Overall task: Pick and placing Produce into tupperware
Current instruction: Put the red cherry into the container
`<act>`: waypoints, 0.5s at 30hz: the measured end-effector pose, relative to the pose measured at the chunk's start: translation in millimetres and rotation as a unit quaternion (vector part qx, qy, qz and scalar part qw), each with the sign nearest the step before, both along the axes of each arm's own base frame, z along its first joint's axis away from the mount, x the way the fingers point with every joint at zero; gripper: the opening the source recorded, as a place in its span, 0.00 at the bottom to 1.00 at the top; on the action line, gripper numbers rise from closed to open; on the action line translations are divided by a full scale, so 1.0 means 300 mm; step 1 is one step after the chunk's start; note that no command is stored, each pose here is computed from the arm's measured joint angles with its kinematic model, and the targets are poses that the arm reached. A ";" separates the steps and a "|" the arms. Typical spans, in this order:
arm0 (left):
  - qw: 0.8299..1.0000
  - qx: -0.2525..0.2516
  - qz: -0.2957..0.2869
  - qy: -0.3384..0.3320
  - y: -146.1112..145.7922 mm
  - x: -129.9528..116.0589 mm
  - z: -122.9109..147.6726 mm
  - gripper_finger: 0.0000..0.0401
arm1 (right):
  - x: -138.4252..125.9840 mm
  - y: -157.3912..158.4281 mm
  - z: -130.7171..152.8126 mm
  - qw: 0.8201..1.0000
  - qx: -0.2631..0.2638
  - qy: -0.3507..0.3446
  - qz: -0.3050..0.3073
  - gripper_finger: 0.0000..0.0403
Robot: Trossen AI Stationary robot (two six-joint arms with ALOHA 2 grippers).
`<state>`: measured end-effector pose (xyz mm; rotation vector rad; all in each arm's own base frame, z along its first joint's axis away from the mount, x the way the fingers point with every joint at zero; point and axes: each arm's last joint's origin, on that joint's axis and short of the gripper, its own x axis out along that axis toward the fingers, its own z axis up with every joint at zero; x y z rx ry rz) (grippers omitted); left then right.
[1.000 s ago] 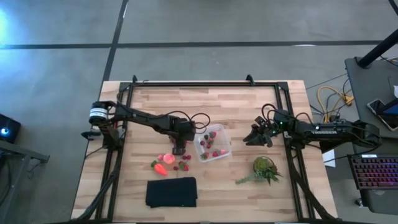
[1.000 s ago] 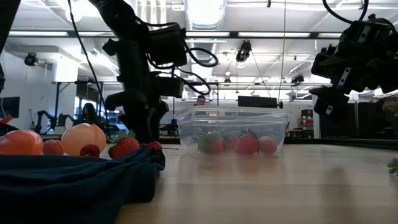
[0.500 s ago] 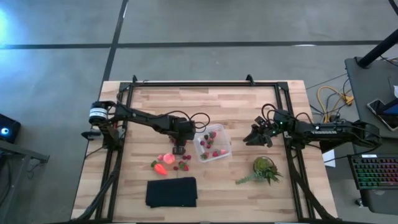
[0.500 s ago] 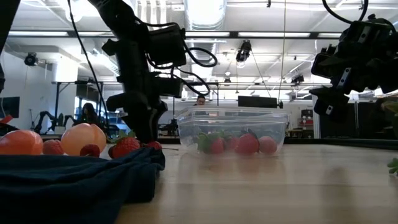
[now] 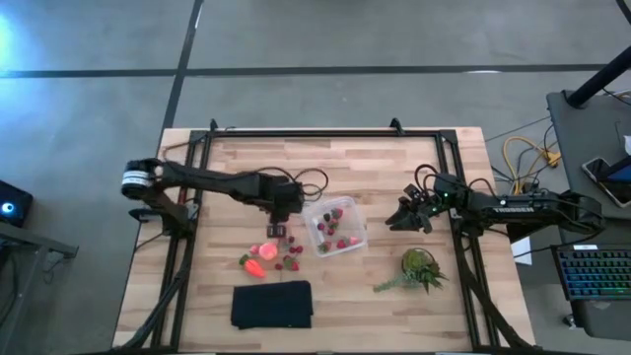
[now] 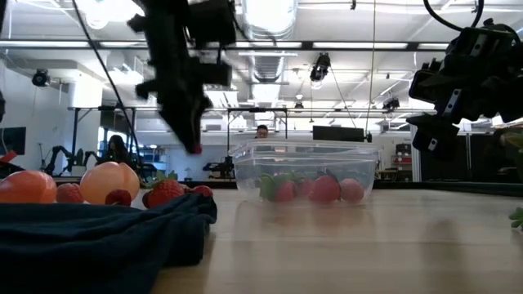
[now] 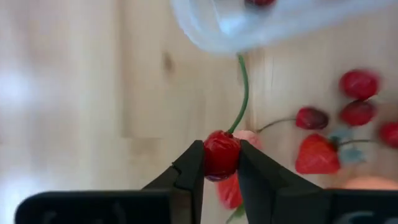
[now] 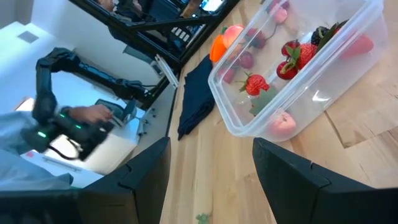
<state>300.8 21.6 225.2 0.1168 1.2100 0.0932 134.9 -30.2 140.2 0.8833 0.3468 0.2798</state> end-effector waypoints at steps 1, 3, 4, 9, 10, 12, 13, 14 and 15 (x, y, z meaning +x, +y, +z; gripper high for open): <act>1.000 0.002 0.011 -0.020 0.000 -0.011 0.043 0.14 | 0.000 0.000 -0.001 1.000 0.000 0.001 0.000 0.54; 0.996 0.001 0.030 -0.078 0.000 -0.028 0.132 0.14 | 0.000 0.000 -0.001 1.000 -0.001 0.000 0.000 0.54; 0.993 0.001 0.033 -0.111 0.000 -0.031 0.170 0.15 | 0.000 0.000 -0.001 1.000 -0.002 0.000 0.000 0.54; 0.978 -0.004 0.027 -0.206 -0.002 0.033 0.229 0.16 | 0.000 0.000 -0.002 1.000 -0.010 -0.003 0.002 0.54; 0.981 -0.014 0.021 -0.193 -0.003 0.057 0.203 0.17 | 0.000 0.000 -0.002 1.000 -0.010 -0.003 0.002 0.54; 0.985 -0.052 0.015 -0.164 -0.009 0.113 0.143 0.21 | 0.000 0.000 -0.002 1.000 -0.010 -0.003 0.002 0.54; 0.985 -0.077 0.016 -0.156 -0.014 0.143 0.117 0.23 | 0.000 0.000 -0.002 1.000 -0.009 -0.002 0.002 0.54; 0.983 -0.101 0.021 -0.153 -0.019 0.172 0.099 0.25 | 0.000 0.000 -0.002 1.000 -0.009 -0.002 0.001 0.54; 0.980 -0.120 0.026 -0.156 -0.026 0.200 0.089 0.27 | 0.000 0.000 -0.002 1.000 -0.007 -0.001 0.001 0.54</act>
